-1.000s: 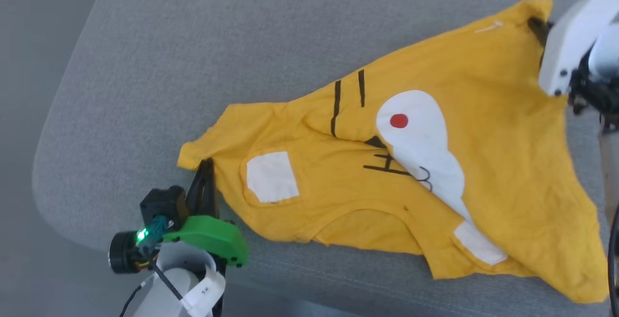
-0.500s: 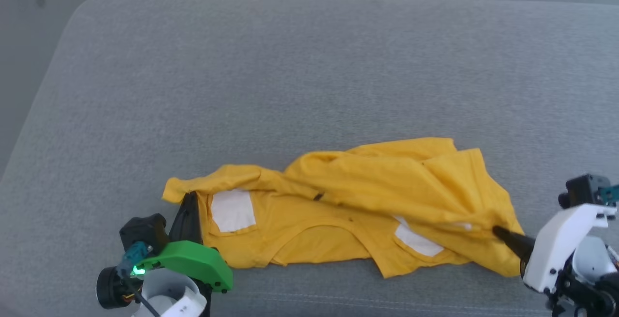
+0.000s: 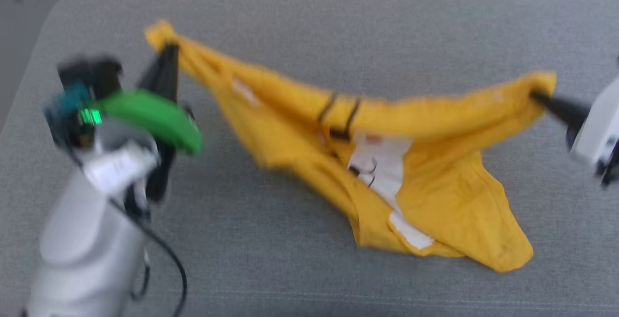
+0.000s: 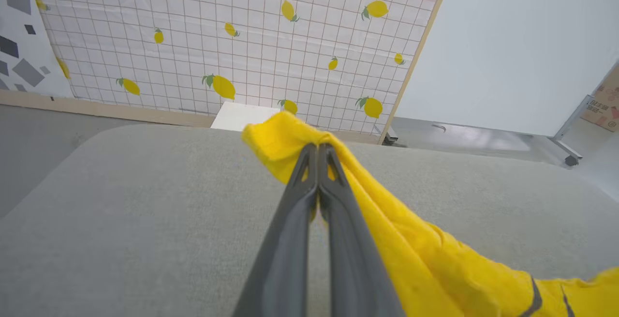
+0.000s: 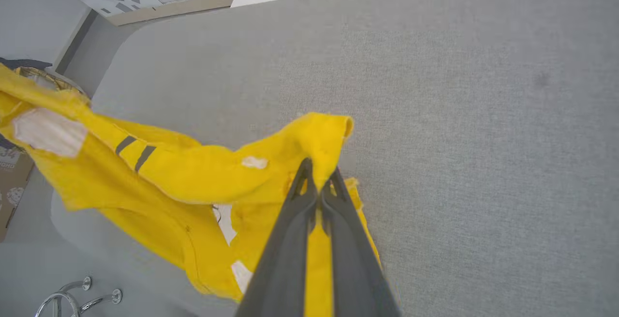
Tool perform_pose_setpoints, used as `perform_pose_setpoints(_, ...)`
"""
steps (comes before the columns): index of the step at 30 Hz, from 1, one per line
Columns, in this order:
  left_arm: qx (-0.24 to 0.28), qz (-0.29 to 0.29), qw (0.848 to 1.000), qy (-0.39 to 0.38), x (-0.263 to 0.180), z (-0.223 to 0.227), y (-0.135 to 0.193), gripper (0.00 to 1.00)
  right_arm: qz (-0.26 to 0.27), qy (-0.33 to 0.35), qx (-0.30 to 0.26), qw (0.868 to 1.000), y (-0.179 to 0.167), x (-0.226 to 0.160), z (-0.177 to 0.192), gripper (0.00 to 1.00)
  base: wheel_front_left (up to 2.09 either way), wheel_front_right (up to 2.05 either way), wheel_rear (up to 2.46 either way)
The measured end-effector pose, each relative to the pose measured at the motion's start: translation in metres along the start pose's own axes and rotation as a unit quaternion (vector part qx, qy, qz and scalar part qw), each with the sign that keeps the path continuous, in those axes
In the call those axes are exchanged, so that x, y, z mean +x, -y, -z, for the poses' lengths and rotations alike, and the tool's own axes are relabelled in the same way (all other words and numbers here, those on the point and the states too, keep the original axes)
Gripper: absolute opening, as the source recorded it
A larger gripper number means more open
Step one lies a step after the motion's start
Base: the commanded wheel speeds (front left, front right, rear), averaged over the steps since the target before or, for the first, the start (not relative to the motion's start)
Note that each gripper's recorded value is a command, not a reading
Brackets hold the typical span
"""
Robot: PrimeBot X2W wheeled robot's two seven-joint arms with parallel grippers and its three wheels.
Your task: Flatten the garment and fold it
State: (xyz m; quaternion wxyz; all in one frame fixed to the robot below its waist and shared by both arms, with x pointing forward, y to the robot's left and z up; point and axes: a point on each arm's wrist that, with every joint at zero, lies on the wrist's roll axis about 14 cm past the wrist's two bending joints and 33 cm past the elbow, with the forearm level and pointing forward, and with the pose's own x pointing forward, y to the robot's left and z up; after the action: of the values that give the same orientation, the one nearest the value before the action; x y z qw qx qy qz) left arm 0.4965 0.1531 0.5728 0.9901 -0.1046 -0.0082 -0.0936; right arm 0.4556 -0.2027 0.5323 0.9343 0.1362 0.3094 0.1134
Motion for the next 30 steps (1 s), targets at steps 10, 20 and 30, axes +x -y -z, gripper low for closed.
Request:
perform_pose_setpoints(10, 0.082, -0.006, 0.995, 0.064, 0.111, -0.116, -0.001, 0.00, 0.028, 0.098, -0.051, 0.993, -0.013, 0.033, -0.156, 0.00, 0.00, 0.00, 0.00)
perform_pose_setpoints(20, 0.145, -0.045, 0.969, 0.195, 0.168, -0.221, 0.007, 0.00, 0.052, 0.305, -0.063, 0.949, -0.030, 0.027, -0.287, 0.00, 0.00, 0.00, 0.00)
perform_pose_setpoints(30, 0.139, -0.070, 0.948, 0.278, 0.184, -0.239, -0.002, 0.00, 0.072, 0.317, -0.064, 0.944, -0.012, 0.063, -0.294, 0.00, 0.00, 0.00, 0.00)
